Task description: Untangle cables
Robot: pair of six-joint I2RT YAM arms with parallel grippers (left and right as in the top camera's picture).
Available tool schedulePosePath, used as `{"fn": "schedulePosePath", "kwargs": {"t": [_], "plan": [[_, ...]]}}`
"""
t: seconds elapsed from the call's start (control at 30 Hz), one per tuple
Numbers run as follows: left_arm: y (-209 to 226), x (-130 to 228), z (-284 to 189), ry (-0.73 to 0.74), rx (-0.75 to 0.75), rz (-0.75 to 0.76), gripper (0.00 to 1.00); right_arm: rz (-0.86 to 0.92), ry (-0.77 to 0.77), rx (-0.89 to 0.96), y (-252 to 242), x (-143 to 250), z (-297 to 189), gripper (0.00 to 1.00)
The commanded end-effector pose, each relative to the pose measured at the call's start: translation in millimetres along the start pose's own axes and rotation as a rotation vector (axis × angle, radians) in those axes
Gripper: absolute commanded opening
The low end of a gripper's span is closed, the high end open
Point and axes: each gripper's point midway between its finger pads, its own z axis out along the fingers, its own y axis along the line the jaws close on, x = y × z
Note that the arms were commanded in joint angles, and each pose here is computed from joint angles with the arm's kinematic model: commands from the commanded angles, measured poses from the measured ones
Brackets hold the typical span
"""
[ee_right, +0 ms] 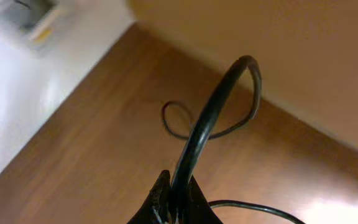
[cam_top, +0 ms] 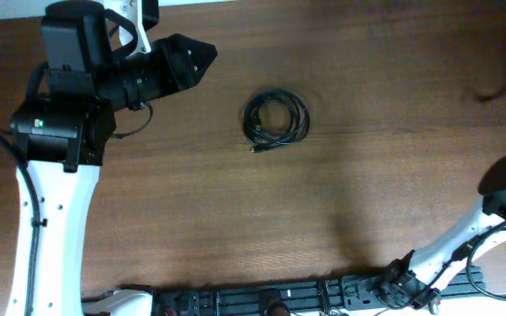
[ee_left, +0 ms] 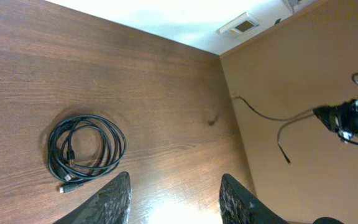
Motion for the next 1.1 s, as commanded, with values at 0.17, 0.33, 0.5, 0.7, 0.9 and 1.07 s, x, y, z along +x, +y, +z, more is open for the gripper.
{"fn": "schedulePosePath", "kwargs": {"t": [0.17,0.33,0.5,0.7,0.9,1.07], "plan": [[-5,-5,-4,-0.017,0.005,0.035,0.47,0.212,-0.019,0.090,-78,-12,-7,0.99],[-4,-3,-4,-0.012,0.002,0.031,0.47,0.224,0.053,0.107,-82,5,8,0.99],[-4,-3,-4,-0.012,0.002,0.030,0.47,0.122,0.079,-0.048,-44,8,9,0.99],[-4,-3,-4,-0.012,0.002,0.030,0.48,-0.101,0.128,-0.337,46,28,-2,0.99],[-4,-3,-4,-0.012,0.001,0.031,0.48,-0.353,0.207,-0.561,156,84,-32,0.99],[0,4,-4,0.016,-0.014,0.065,0.47,-0.526,0.353,-0.722,216,153,-73,0.99]]}}
